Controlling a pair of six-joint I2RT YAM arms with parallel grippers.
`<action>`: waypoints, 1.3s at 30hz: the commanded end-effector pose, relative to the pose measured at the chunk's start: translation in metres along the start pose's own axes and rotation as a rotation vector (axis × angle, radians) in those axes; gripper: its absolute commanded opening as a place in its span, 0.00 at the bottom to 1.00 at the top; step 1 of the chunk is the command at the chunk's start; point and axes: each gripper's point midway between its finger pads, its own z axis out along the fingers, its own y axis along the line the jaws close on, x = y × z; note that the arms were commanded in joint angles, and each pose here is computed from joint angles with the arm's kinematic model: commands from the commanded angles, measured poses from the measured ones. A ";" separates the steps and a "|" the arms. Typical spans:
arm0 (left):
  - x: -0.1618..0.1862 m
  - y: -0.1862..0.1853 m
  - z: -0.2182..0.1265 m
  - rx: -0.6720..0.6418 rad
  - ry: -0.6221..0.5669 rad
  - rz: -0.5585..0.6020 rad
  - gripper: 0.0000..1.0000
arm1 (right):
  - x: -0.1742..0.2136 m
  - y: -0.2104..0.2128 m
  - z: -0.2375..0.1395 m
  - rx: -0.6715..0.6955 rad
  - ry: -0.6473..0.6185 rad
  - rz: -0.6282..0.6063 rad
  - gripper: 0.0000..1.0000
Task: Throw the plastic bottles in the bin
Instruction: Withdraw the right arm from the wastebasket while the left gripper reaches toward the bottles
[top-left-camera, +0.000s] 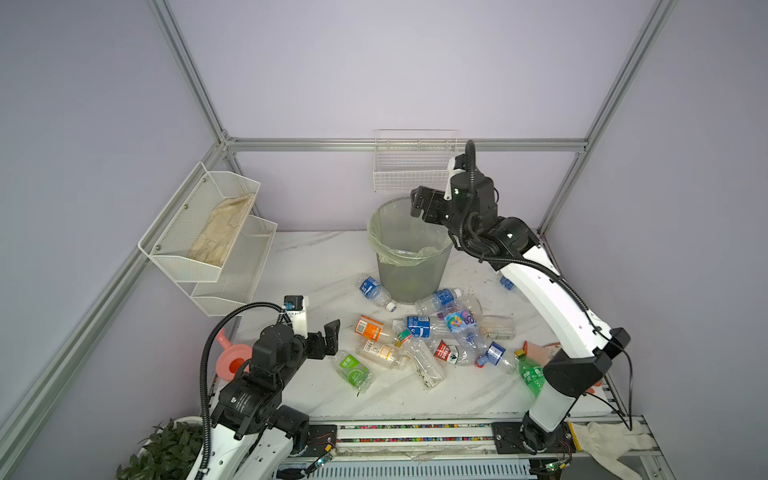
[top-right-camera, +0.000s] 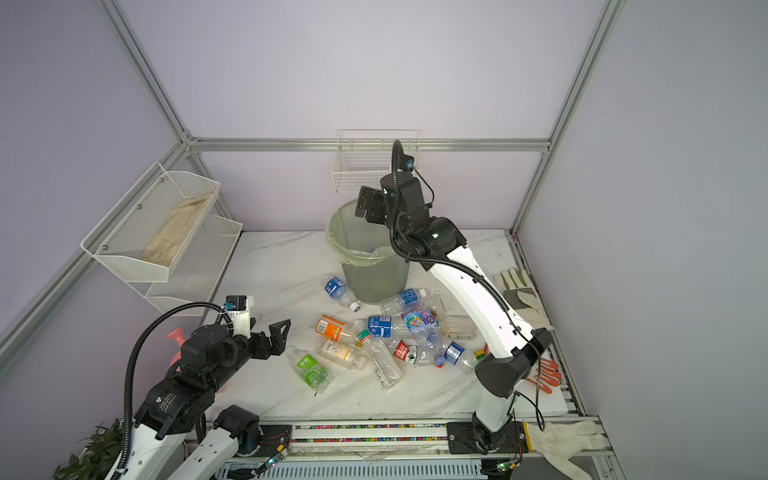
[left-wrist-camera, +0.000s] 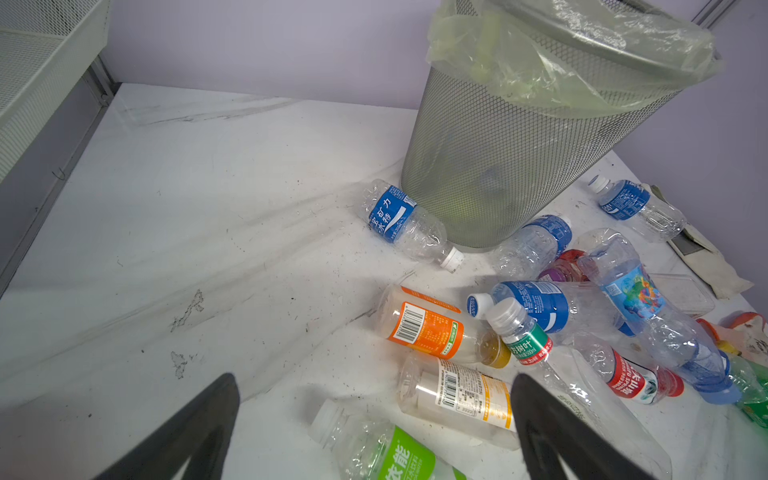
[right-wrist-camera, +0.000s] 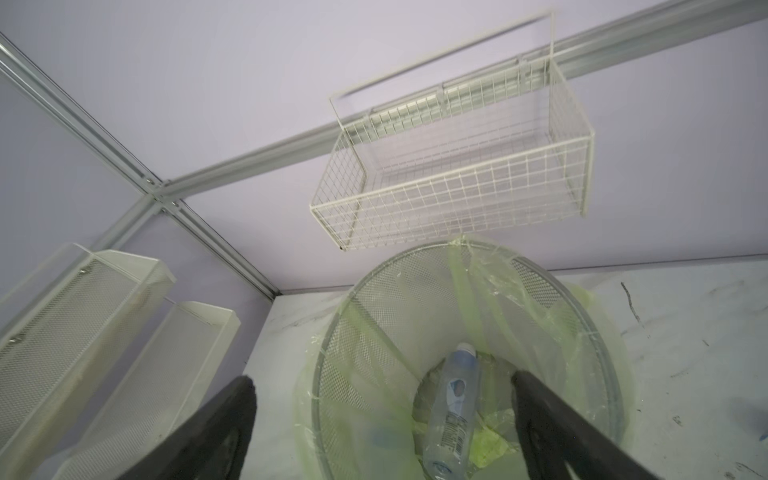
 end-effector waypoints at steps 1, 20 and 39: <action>0.005 -0.001 0.005 0.003 0.006 0.018 1.00 | -0.007 0.009 -0.009 -0.067 -0.031 0.049 0.97; 0.010 -0.002 0.010 0.002 0.040 0.001 1.00 | 0.055 -0.076 -0.083 0.029 0.036 0.238 0.97; 0.030 -0.045 0.023 0.074 0.309 -0.317 0.92 | 0.183 -0.139 -0.129 0.101 0.358 0.103 0.95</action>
